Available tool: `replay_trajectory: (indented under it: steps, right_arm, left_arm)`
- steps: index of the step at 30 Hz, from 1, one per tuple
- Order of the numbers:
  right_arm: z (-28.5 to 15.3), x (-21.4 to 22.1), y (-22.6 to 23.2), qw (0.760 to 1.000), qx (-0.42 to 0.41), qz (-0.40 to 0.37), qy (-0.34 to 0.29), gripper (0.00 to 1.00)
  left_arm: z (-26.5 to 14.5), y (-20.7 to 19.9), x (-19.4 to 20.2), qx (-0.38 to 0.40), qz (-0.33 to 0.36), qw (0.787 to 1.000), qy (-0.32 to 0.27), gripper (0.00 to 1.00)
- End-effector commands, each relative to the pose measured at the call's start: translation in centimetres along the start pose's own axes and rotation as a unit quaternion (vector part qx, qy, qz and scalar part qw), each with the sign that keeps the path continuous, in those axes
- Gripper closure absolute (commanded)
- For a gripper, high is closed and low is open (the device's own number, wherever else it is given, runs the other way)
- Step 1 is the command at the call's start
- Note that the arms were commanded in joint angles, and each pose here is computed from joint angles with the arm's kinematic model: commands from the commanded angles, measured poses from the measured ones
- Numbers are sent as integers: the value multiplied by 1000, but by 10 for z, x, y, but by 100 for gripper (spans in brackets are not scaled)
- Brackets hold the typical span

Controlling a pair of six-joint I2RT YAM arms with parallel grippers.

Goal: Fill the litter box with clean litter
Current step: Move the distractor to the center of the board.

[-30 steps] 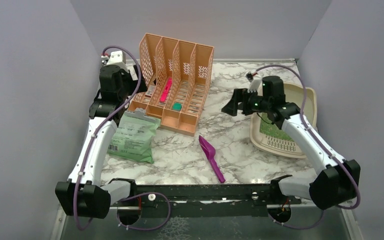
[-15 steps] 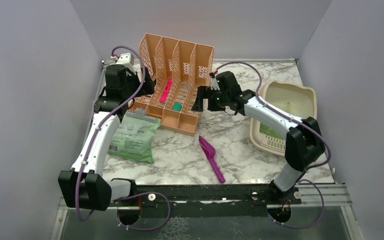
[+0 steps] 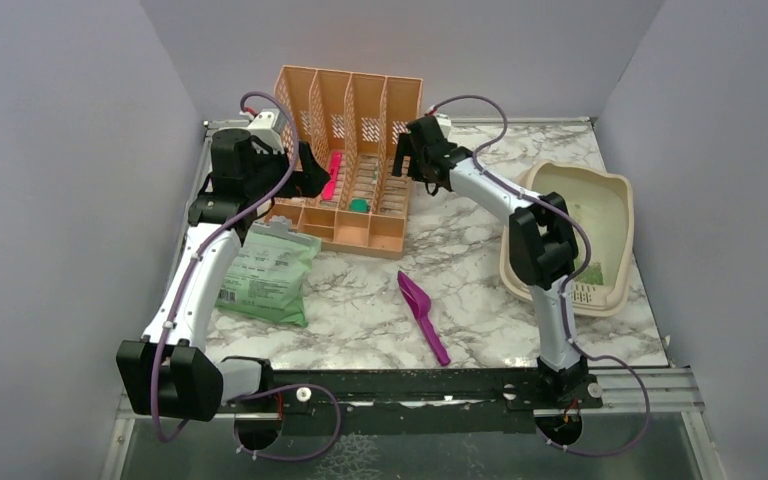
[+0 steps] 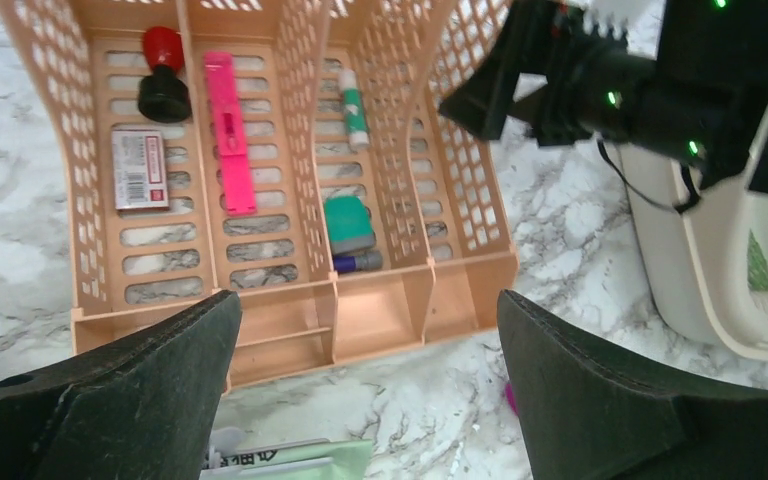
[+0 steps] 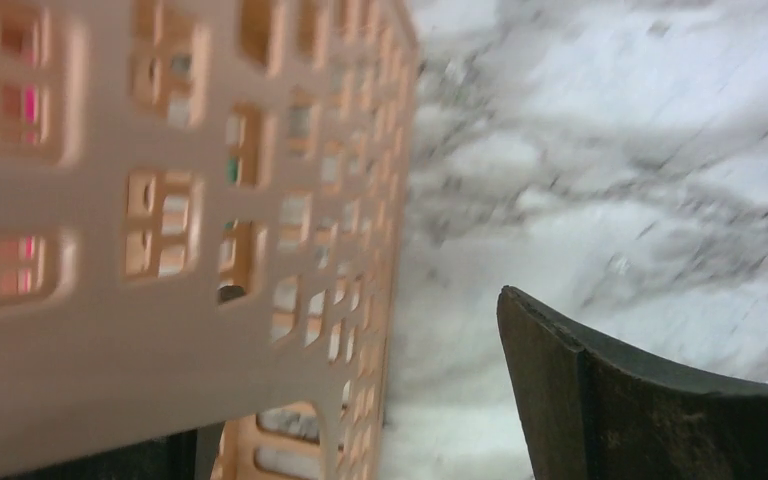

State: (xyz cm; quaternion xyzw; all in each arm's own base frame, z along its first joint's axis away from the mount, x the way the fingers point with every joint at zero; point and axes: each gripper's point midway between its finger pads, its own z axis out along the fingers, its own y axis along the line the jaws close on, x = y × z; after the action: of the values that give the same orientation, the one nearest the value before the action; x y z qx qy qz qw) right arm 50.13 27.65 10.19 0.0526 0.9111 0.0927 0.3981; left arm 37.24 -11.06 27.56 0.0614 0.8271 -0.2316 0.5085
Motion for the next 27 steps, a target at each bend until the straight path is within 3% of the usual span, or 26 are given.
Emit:
replay_trajectory:
  steps: [1,10,12,16,20,27]
  right_arm:
    - [23,-62,-39,996,48,39,-68,3]
    - [35,-104,-50,995,33,62,-75,6]
    - [22,-111,-53,995,20,64,-74,5]
    - [-27,-119,-29,992,-92,24,-83,2]
    - [-76,-102,-27,986,-145,-8,-85,0]
    - [-126,-38,-65,991,-126,-15,-51,0]
  left_arm:
    - [3,-26,11,79,12,997,20,1]
    - [44,-79,60,126,46,985,109,1]
    - [52,-85,73,127,42,983,127,2]
    - [64,-100,100,136,58,976,160,1]
    - [75,-114,119,133,72,972,182,2]
    - [75,-112,150,123,61,966,217,2]
